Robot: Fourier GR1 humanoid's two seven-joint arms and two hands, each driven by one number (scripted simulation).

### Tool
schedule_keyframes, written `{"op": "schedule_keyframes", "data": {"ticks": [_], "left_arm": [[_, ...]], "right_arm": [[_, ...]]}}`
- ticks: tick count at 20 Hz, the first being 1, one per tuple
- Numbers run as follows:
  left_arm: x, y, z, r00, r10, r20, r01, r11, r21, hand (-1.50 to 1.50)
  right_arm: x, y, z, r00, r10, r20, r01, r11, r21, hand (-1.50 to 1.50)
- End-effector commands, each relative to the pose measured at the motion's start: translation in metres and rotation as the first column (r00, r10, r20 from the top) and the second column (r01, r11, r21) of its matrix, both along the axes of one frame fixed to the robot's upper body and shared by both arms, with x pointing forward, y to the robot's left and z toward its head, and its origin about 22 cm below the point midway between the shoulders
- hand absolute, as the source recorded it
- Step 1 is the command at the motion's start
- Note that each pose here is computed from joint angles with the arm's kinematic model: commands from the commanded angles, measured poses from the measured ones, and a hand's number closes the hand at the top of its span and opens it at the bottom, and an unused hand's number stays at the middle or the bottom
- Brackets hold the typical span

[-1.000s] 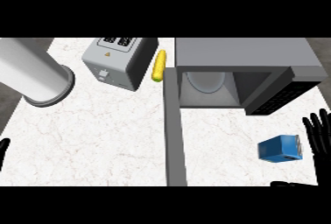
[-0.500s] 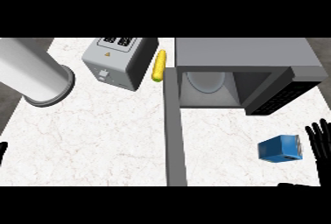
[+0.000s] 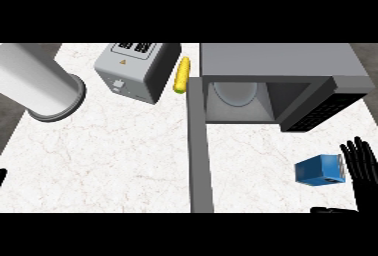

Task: Pick up the milk, place it into the microwave and close the microwave

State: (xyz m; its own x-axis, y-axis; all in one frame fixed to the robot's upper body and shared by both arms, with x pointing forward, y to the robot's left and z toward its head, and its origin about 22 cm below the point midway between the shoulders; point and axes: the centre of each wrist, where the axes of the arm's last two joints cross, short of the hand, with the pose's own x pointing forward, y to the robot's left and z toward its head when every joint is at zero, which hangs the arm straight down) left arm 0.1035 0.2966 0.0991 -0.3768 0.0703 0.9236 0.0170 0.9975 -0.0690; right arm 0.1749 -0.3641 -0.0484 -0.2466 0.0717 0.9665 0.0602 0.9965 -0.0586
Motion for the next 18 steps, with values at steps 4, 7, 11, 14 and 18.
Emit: {"op": "schedule_keyframes", "data": {"ticks": [4,7,11,14,18], "left_arm": [[0.004,0.006,-0.009,1.0,0.004,0.011,-0.004,1.0,-0.004,-1.5],[0.002,0.008,0.005,1.0,-0.006,-0.004,0.006,1.0,-0.015,-1.5],[-0.006,-0.001,0.003,1.0,0.004,0.009,-0.004,1.0,0.017,-1.5],[-0.003,0.008,-0.006,1.0,0.009,-0.003,-0.009,1.0,0.015,-1.5],[-0.005,0.002,-0.007,1.0,-0.005,-0.002,0.005,1.0,0.009,-1.5]], "right_arm": [[0.018,-0.011,-0.025,1.0,-0.023,-0.004,0.023,1.0,-0.008,-1.5],[0.038,-0.001,-0.029,0.997,-0.07,-0.023,0.069,0.997,-0.043,-1.5],[0.037,-0.012,-0.045,0.984,-0.171,-0.047,0.164,0.978,-0.125,-1.5],[0.027,-0.039,-0.048,0.977,-0.205,-0.057,0.197,0.972,-0.129,-1.5],[0.035,-0.042,-0.068,0.984,-0.171,-0.059,0.164,0.981,-0.099,-1.5]]}}
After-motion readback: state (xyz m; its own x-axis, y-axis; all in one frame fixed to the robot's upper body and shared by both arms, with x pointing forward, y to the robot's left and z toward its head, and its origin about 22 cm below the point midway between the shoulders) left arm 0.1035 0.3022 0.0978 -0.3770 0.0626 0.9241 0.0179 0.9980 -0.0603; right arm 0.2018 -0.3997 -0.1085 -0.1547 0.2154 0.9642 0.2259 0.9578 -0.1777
